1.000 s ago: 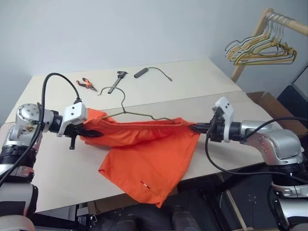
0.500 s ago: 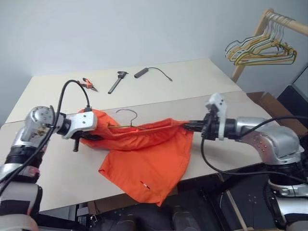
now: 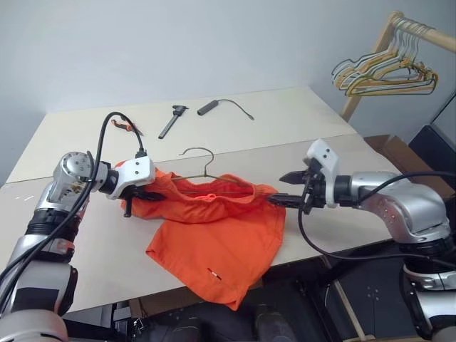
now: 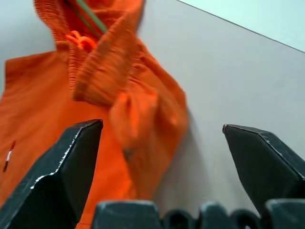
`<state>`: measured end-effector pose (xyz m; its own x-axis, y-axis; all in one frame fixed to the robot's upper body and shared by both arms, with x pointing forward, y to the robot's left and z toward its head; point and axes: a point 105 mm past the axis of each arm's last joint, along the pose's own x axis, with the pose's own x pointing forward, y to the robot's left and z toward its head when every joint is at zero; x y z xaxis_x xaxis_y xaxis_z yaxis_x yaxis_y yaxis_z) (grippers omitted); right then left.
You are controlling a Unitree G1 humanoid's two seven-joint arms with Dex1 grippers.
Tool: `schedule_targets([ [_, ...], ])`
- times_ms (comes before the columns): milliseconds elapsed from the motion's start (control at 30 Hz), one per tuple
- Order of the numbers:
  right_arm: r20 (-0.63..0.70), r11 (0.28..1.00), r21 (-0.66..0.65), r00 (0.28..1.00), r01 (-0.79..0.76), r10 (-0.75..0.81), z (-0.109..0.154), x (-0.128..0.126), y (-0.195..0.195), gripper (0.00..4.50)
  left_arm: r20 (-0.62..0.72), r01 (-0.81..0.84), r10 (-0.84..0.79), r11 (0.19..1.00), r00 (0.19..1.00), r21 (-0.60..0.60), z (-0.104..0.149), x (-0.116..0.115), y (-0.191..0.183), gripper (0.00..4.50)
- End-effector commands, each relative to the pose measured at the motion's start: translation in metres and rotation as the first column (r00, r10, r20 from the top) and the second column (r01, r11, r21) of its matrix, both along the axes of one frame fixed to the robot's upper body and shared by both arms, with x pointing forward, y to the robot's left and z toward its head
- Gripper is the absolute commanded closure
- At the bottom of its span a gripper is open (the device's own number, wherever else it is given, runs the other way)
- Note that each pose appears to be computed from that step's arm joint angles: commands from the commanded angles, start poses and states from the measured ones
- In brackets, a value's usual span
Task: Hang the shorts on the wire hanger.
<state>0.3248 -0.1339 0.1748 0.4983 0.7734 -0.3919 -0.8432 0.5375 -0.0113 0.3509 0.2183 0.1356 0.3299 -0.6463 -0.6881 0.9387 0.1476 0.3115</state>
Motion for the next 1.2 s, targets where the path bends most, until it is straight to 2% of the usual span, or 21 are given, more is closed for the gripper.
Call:
schedule_targets([
  [33, 0.167, 0.997, 0.057, 0.985, -0.054, 0.044, 0.049, 0.001, 0.004, 0.01, 0.056, 0.014, -0.012, 1.000, 0.998, -0.025, 0.018, 0.004, -0.003, 4.50],
  [233, 0.210, 0.969, 0.085, 0.955, -0.231, 0.209, 0.066, -0.002, 0.059, 0.01, 0.048, 0.024, -0.023, 1.000, 0.999, -0.020, 0.017, 0.003, -0.003, 4.50],
  [467, 0.188, 0.957, -0.050, 0.938, -0.286, 0.290, 0.044, 0.013, 0.110, 0.01, 0.049, 0.026, -0.025, 0.999, 0.998, -0.025, 0.019, 0.004, -0.003, 4.50],
  [567, 0.187, 0.948, -0.041, 0.930, -0.316, 0.318, 0.046, 0.014, 0.123, 0.63, 0.047, 0.026, -0.025, 0.999, 0.999, -0.024, 0.018, 0.003, -0.002, 4.50],
  [933, 0.204, 0.923, -0.054, 0.901, -0.381, 0.384, 0.044, 0.011, 0.137, 4.48, 0.046, 0.029, -0.028, 0.999, 0.999, -0.027, 0.019, 0.002, -0.001, 4.50],
  [1200, 0.243, 0.910, -0.084, 0.877, -0.406, 0.414, 0.043, 0.012, 0.138, 4.48, 0.059, 0.040, -0.037, 0.998, 0.998, -0.042, 0.022, 0.003, -0.003, 4.50],
])
